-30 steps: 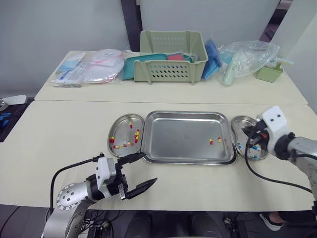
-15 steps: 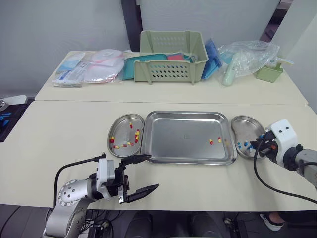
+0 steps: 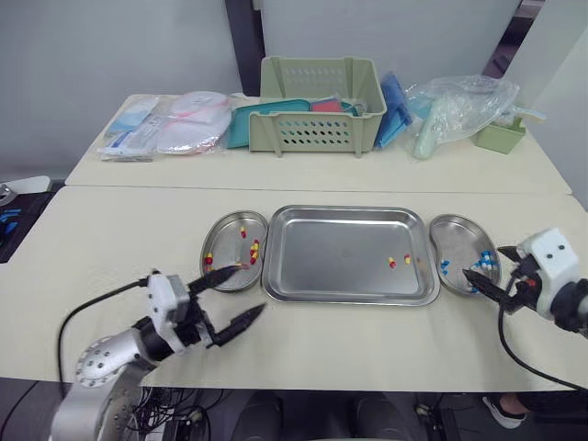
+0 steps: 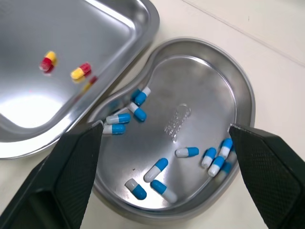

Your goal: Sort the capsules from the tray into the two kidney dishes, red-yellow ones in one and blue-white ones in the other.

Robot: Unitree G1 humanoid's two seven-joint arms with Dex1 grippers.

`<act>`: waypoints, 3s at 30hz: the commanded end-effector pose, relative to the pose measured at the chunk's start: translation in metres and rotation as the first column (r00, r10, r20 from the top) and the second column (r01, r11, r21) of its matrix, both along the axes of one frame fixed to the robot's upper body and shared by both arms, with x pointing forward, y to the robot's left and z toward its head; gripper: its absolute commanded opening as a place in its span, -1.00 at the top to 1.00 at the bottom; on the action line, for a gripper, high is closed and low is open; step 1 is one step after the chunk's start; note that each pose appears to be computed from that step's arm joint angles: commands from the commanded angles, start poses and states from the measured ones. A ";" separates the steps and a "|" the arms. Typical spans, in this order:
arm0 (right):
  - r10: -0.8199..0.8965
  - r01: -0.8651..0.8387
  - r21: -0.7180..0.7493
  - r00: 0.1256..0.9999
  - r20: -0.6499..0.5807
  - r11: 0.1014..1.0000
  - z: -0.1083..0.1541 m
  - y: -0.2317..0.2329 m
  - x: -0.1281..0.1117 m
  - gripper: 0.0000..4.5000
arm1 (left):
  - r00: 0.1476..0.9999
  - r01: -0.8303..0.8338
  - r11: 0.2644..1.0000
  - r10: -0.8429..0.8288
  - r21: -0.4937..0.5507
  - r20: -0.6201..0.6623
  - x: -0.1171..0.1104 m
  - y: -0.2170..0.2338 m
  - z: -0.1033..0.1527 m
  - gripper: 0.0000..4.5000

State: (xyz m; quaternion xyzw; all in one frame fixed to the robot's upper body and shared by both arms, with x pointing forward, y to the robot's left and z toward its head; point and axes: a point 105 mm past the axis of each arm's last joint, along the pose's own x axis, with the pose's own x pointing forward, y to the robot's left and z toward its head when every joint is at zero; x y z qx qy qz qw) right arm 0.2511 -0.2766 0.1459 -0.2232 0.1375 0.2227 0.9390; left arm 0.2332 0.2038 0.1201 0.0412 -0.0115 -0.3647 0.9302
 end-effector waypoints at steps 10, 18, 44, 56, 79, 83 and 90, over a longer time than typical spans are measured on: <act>0.223 -0.224 -0.015 0.974 -0.050 0.975 -0.015 -0.018 -0.056 -0.99 | 0.817 -0.537 0.790 0.575 0.297 -0.053 -0.035 0.165 -0.030 -1.00; 0.198 -0.197 0.022 0.977 -0.075 0.980 -0.036 -0.017 -0.078 -0.99 | 0.799 -0.519 0.812 0.572 0.268 -0.187 -0.057 0.176 -0.046 -1.00; 0.263 -0.273 0.154 0.961 0.080 0.950 -0.039 0.067 -0.071 -0.99 | 0.838 -0.438 0.851 0.503 0.289 -0.212 -0.072 0.162 -0.050 -1.00; 0.231 -0.238 0.152 0.971 0.060 0.959 -0.057 0.057 -0.074 -0.99 | 0.997 0.054 0.986 -0.044 0.157 -0.066 -0.018 0.016 0.020 -1.00; 0.116 -0.136 0.202 0.987 0.108 0.970 -0.053 0.066 -0.077 -1.00 | 0.874 0.485 0.852 -0.476 0.197 -0.095 0.069 -0.215 0.000 -0.35; 0.112 -0.133 0.206 0.988 0.109 0.970 -0.053 0.071 -0.078 -1.00 | 0.871 0.490 0.850 -0.482 0.191 -0.092 0.078 -0.238 -0.003 -0.35; 0.092 -0.112 0.217 0.990 0.104 0.970 -0.052 0.074 -0.080 -1.00 | 0.867 0.498 0.842 -0.482 0.209 -0.123 0.089 -0.267 -0.014 -0.35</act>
